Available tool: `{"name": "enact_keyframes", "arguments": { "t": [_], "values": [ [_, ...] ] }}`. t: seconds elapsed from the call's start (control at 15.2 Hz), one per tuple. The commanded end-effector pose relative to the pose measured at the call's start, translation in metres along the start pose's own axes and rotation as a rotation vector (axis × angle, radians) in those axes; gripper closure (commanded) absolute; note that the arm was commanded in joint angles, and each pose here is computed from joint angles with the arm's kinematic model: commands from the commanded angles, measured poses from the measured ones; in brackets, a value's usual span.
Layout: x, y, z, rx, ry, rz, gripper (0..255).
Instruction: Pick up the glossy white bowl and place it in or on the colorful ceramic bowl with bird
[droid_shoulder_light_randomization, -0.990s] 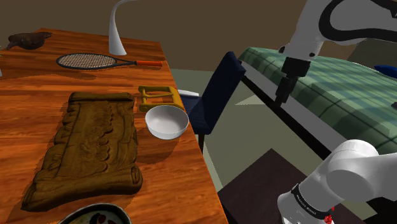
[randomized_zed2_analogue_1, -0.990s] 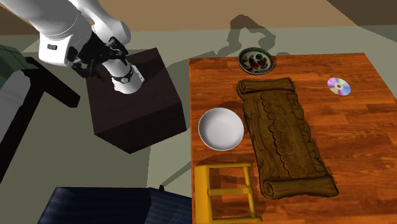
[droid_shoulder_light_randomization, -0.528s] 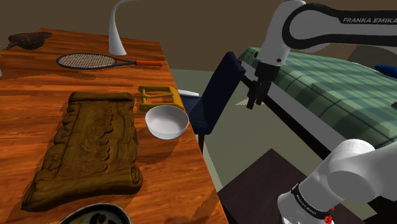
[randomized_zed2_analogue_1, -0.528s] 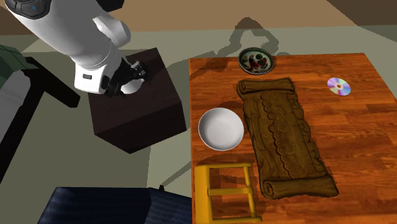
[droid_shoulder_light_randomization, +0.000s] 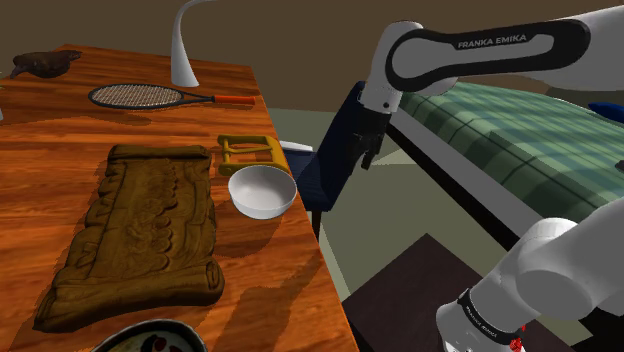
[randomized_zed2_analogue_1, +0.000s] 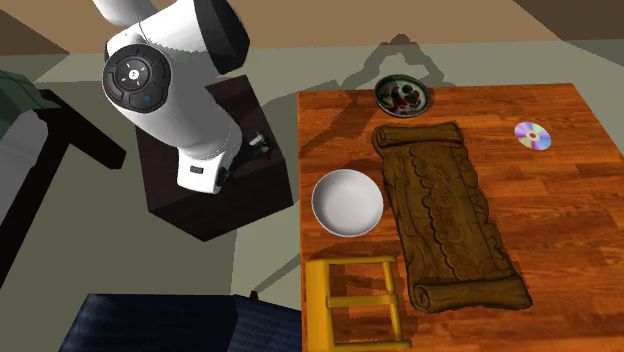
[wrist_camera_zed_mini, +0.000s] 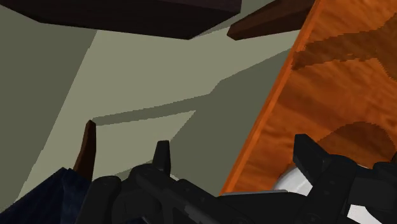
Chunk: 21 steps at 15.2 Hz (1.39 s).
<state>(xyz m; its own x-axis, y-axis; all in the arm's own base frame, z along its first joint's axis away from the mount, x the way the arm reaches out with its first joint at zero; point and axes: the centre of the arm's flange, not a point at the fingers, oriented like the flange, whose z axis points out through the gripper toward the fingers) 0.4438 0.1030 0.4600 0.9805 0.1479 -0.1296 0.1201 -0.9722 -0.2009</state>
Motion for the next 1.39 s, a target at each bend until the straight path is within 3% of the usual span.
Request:
{"name": "enact_keyframes", "arguments": {
  "t": [0.0,0.86,1.32],
  "values": [
    [0.024,-0.009,0.006,0.01,0.005,0.001,0],
    [0.168,-0.056,0.067,0.067,0.03,0.004,0],
    [0.169,-0.058,0.104,0.067,0.03,0.004,0]
  ]
}}
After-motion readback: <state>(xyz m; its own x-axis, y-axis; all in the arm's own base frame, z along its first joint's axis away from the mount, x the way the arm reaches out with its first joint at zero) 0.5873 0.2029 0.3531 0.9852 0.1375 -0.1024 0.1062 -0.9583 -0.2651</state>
